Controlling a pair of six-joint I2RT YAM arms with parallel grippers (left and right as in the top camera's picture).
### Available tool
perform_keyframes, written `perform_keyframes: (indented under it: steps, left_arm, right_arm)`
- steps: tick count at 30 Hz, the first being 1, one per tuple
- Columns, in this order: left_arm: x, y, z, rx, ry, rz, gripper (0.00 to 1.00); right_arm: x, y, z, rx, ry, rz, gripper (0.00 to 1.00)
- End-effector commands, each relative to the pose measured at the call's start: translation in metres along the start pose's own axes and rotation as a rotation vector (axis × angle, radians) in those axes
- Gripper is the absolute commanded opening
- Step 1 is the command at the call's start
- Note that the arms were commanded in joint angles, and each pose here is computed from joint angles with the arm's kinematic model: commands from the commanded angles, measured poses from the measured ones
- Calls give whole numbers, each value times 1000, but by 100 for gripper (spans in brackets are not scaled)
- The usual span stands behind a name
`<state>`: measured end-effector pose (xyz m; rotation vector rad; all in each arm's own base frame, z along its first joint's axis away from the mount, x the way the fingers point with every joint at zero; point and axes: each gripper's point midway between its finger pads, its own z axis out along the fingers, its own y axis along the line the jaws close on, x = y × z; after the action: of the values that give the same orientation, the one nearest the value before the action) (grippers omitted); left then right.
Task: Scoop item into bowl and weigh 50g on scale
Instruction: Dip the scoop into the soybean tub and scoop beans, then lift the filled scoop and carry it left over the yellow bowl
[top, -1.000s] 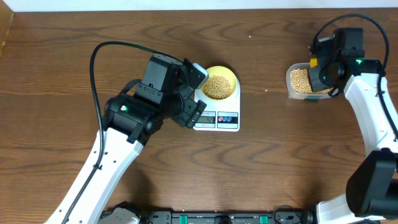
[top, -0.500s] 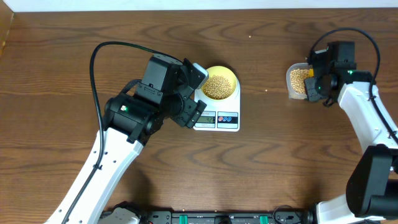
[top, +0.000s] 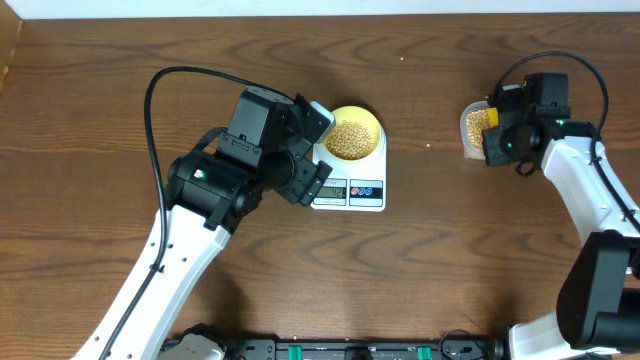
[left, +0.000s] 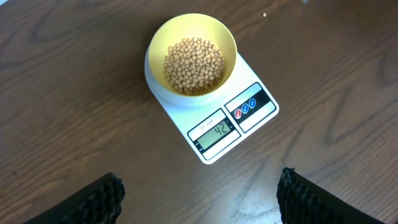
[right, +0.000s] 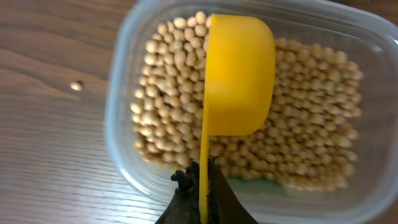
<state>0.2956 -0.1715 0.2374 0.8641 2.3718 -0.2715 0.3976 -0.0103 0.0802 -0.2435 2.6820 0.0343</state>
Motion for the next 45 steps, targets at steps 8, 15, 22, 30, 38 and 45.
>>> perform_keyframes:
  steps: [8, 15, 22, 30, 38, 45]
  left_arm:
    - [-2, 0, -2, 8, -8, 6, 81]
    - [-2, 0, -2, 7, -9, 6, 81]
    - [-2, 0, -2, 8, -8, 6, 81]
    - [-2, 0, -2, 8, -8, 6, 81]
    - [-2, 0, -2, 8, -8, 6, 81]
    - [-2, 0, -2, 8, -8, 6, 81]
  right_arm:
    - [-6, 6, -13, -248, -86, 155, 1]
    - [-10, 2, -25, -376, -141, 221, 1]
    - [-6, -16, -27, -366, -139, 335, 1]
    - [0, -42, -32, -368, -139, 551, 1]
    - [-10, -37, -54, -560, -216, 588, 1]
    - [-17, -33, -70, -678, -273, 586, 1]
